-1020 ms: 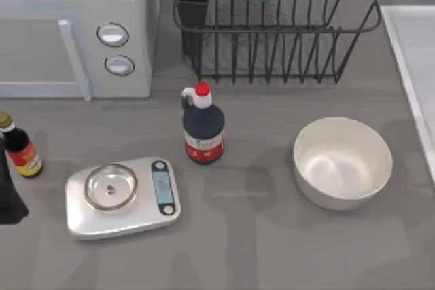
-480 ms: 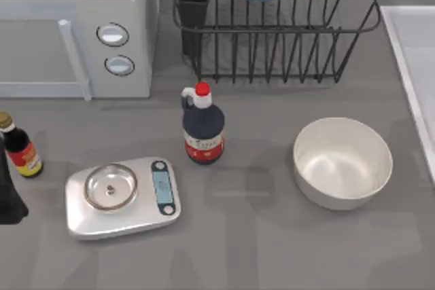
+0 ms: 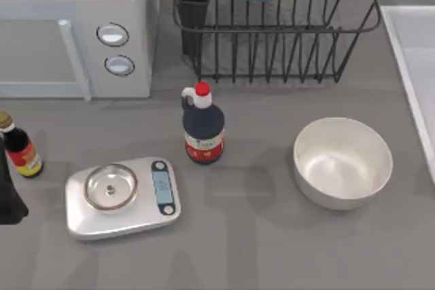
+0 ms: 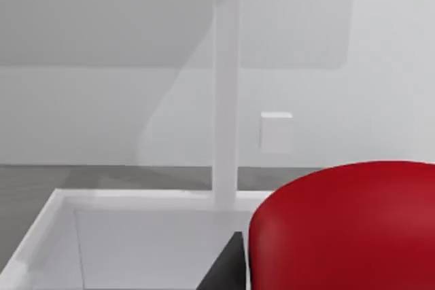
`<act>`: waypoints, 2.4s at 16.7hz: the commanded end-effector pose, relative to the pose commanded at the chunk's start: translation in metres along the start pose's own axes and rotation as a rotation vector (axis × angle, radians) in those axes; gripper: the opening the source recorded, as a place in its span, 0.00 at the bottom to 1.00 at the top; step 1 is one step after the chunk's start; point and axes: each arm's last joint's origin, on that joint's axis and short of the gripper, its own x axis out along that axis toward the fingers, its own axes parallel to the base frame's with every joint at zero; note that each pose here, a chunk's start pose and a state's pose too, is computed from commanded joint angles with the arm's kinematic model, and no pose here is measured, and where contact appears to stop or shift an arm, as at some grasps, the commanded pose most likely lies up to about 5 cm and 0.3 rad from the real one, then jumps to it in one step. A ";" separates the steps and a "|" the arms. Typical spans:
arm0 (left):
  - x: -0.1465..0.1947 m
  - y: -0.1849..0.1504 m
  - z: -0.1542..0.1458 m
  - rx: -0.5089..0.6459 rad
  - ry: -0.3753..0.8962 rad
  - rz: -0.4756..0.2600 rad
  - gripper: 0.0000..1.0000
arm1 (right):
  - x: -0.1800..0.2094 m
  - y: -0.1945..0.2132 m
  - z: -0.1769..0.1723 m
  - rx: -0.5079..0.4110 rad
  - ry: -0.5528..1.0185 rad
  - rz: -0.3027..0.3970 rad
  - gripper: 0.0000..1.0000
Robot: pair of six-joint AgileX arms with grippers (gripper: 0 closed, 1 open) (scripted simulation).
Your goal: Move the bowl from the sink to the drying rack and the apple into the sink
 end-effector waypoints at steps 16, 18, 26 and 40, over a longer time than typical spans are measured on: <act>0.000 0.000 0.000 0.000 0.000 0.000 1.00 | -0.012 0.008 -0.040 0.008 0.016 -0.002 0.45; 0.000 0.000 0.000 0.000 0.000 0.000 1.00 | -0.012 0.008 -0.040 0.008 0.016 -0.002 0.60; 0.000 0.000 0.000 0.000 0.000 0.000 1.00 | -0.012 0.008 -0.040 0.008 0.016 -0.002 1.00; 0.000 0.000 0.000 0.000 0.000 0.000 1.00 | -0.012 0.022 -0.006 0.007 0.017 -0.006 1.00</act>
